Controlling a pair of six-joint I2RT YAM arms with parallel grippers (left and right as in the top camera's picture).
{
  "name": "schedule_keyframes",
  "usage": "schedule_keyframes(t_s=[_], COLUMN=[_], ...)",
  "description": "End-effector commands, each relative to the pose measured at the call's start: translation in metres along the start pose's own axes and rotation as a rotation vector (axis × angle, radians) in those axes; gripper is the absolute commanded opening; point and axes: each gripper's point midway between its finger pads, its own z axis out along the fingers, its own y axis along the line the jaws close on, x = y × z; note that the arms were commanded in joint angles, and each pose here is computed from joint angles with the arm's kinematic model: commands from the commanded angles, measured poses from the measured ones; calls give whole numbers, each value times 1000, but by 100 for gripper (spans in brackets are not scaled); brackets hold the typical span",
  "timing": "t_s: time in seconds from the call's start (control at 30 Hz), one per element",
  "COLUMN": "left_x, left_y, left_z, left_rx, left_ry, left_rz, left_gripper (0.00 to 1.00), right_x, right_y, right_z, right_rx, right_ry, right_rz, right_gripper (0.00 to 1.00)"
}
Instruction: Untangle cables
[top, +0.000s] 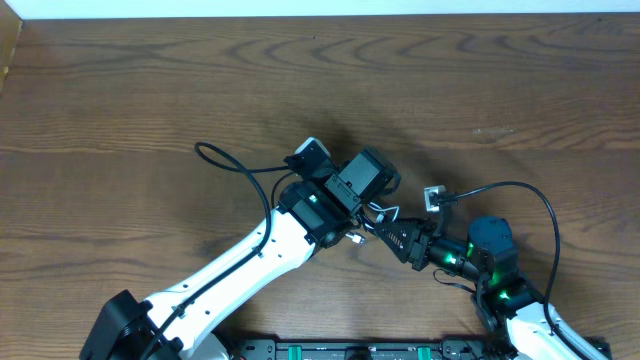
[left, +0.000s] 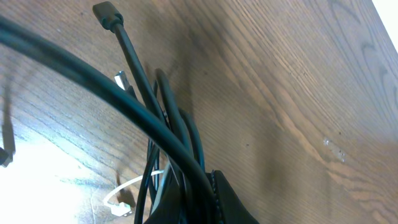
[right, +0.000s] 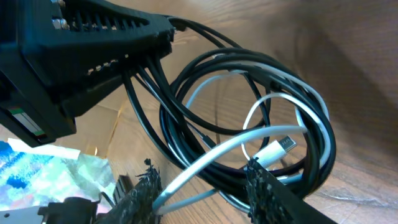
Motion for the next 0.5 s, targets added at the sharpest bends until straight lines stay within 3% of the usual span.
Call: schedule_keyframes(t_s=[0.0, 0.27, 0.43, 0.47], left_x=[-2, -2, -2, -2], left_y=[1, 1, 1, 1], left_z=[1, 1, 1, 1], left_rx=[-5, -5, -4, -4], left_ry=[-5, -5, -5, -5], left_rz=[-20, -20, -20, -20], left_gripper=[8, 8, 9, 13], right_x=[-6, -1, 11, 13], right_y=[8, 11, 25, 27], right_z=[0, 0, -2, -3], right_rx=[-31, -50, -126, -139], right_ry=[-15, 10, 84, 99], right_rz=[-27, 4, 42, 45], right_gripper=[35, 2, 1, 1])
